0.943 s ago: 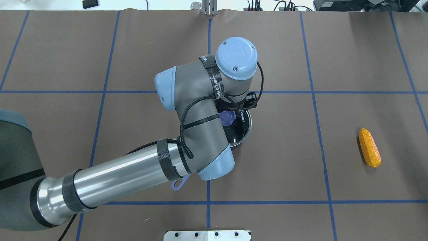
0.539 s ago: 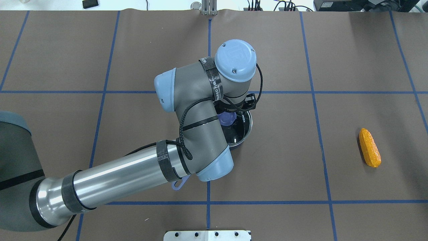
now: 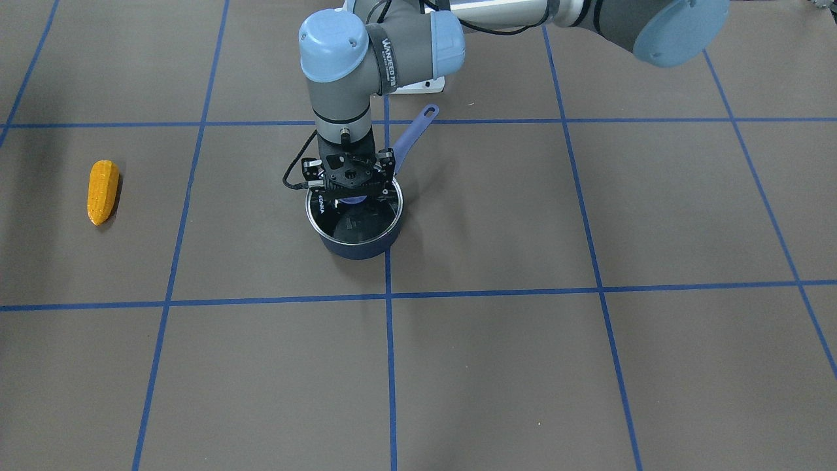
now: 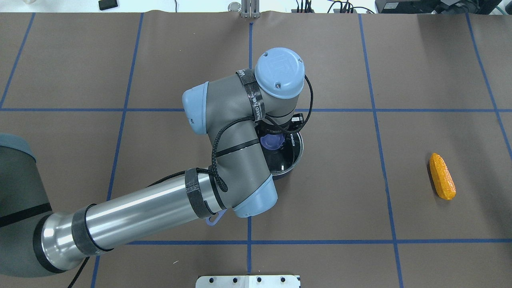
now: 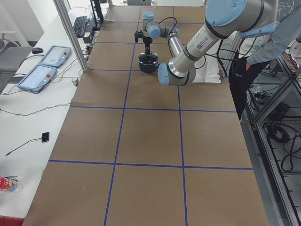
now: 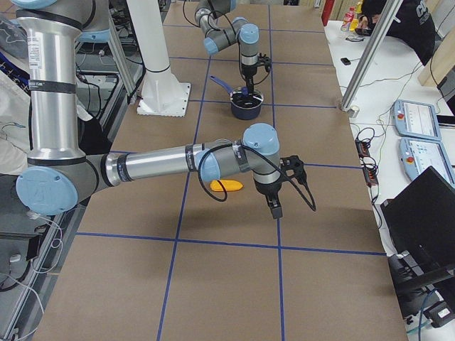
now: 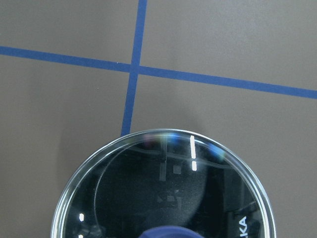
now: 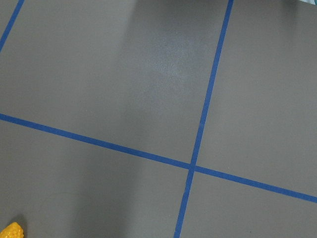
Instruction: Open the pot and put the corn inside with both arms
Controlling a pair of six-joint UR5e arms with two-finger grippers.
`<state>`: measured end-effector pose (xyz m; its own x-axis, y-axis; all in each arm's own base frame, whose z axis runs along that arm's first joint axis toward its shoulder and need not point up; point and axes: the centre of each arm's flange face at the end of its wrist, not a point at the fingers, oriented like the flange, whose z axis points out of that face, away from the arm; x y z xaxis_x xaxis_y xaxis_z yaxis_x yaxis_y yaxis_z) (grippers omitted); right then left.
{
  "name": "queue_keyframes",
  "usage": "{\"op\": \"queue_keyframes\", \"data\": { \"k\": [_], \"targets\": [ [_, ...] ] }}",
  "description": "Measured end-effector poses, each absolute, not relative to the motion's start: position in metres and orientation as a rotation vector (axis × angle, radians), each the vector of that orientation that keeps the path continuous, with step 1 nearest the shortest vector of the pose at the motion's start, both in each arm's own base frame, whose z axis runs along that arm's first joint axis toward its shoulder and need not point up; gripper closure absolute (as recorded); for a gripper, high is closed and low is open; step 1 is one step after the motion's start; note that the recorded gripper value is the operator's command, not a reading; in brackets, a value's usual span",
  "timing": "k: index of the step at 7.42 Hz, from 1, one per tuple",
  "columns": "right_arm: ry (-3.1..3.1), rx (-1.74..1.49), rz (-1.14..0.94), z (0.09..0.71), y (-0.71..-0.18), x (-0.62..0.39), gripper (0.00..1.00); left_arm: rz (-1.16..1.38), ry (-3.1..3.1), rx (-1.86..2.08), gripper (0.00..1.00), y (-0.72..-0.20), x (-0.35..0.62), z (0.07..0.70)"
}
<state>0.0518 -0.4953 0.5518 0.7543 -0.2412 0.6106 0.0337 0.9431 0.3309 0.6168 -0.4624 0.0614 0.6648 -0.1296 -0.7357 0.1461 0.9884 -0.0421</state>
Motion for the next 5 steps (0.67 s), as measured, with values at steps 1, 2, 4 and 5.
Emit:
{"op": "queue_keyframes", "data": {
  "k": [1,2,4,5],
  "targets": [
    [-0.703,0.311,-0.152,0.552,-0.495,0.052,0.0,-0.154,0.829,0.022,1.0,-0.462,0.616,0.062],
    [-0.703,0.311,-0.152,0.552,-0.495,0.052,0.0,-0.151,0.841,0.029,1.0,-0.459,0.609,0.059],
    [-0.703,0.312,-0.153,0.551,-0.495,0.052,0.0,-0.114,0.847,0.054,1.0,-0.447,0.573,0.053],
    [-0.705,0.312,-0.152,0.551,-0.495,0.052,0.0,-0.075,0.836,0.075,1.0,-0.438,0.543,0.056]
  ]
}}
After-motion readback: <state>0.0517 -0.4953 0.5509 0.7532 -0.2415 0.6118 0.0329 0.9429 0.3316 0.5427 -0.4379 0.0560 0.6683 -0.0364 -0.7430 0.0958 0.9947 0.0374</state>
